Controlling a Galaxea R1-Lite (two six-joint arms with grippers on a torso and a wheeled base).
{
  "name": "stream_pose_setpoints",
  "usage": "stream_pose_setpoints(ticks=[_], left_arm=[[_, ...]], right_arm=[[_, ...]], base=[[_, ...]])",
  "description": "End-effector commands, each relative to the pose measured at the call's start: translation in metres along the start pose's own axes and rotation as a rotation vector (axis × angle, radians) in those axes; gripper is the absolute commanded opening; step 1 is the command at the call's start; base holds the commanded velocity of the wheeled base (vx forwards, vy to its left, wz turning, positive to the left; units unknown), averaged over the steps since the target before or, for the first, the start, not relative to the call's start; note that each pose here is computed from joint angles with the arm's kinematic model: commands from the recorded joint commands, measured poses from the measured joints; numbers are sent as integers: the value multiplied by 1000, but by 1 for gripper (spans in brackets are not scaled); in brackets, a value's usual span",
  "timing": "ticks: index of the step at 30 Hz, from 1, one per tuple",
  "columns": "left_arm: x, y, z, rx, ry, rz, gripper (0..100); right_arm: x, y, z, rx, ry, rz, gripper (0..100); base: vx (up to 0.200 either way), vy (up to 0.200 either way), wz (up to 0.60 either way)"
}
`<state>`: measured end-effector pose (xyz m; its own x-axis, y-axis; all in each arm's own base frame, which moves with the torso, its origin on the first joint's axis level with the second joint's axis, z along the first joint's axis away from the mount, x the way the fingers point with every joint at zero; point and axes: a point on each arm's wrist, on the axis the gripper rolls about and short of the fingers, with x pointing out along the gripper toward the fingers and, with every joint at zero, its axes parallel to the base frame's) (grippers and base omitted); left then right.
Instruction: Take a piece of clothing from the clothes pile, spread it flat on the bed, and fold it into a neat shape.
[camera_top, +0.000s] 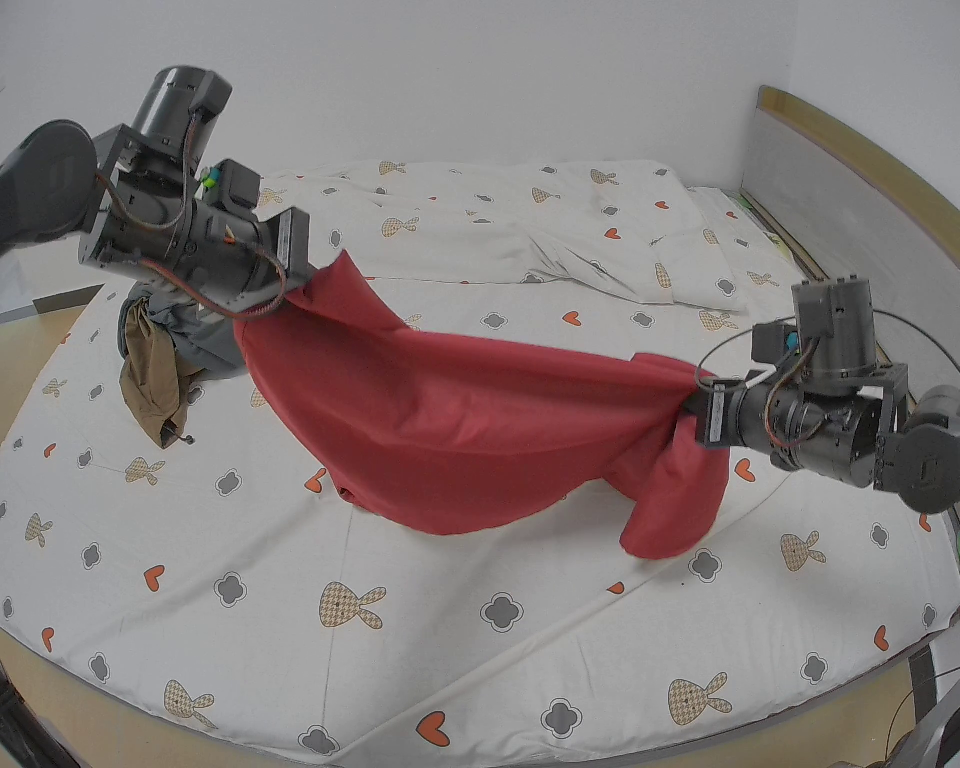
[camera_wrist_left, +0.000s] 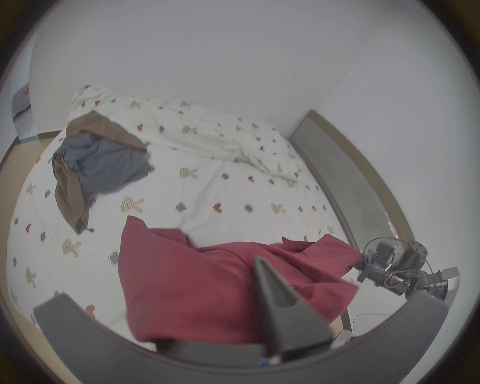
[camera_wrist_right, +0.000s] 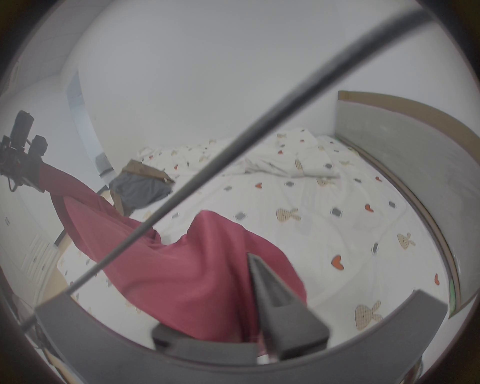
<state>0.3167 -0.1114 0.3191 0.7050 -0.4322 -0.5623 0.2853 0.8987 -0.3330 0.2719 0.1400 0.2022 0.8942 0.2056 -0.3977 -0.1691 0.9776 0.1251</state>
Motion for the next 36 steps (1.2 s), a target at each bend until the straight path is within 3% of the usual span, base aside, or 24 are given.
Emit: stream_pose_setpoints(ticks=[1,2,4,6,12,19,23,24,29,36], left_arm=[[54,43,-112,-93,428,84,100],[54,43,-112,-93,428,84,100],[60,54,-161,-113,525,77,100],[57,61,-185,-128,579,93,100],[31,72,-210,-163,629,124,100],[-14,61,-228,-119,568,77,100],[-15,60,-224,-115,544,69,100],[-2,66,-205,-129,451,70,100],[26,73,-178,-108,343,46,100],[55,73,-139,183,269,-18,100]], right_arm=[[-17,-11,-106,-27,355,104,100],[-17,-11,-106,-27,355,104,100],[-27,-14,-124,20,423,213,100],[-35,-18,-124,38,431,266,100],[-54,-23,-123,42,408,289,100],[-90,-21,-136,-1,417,370,100],[-92,-21,-133,3,406,367,100],[-78,-27,-118,53,365,320,100],[-47,-34,-109,110,396,291,100],[-43,-40,-102,141,388,310,100]], base=[[0,0,0],[0,0,0],[0,0,0],[0,0,0],[0,0,0],[0,0,0],[0,0,0],[0,0,0],[0,0,0],[0,0,0]])
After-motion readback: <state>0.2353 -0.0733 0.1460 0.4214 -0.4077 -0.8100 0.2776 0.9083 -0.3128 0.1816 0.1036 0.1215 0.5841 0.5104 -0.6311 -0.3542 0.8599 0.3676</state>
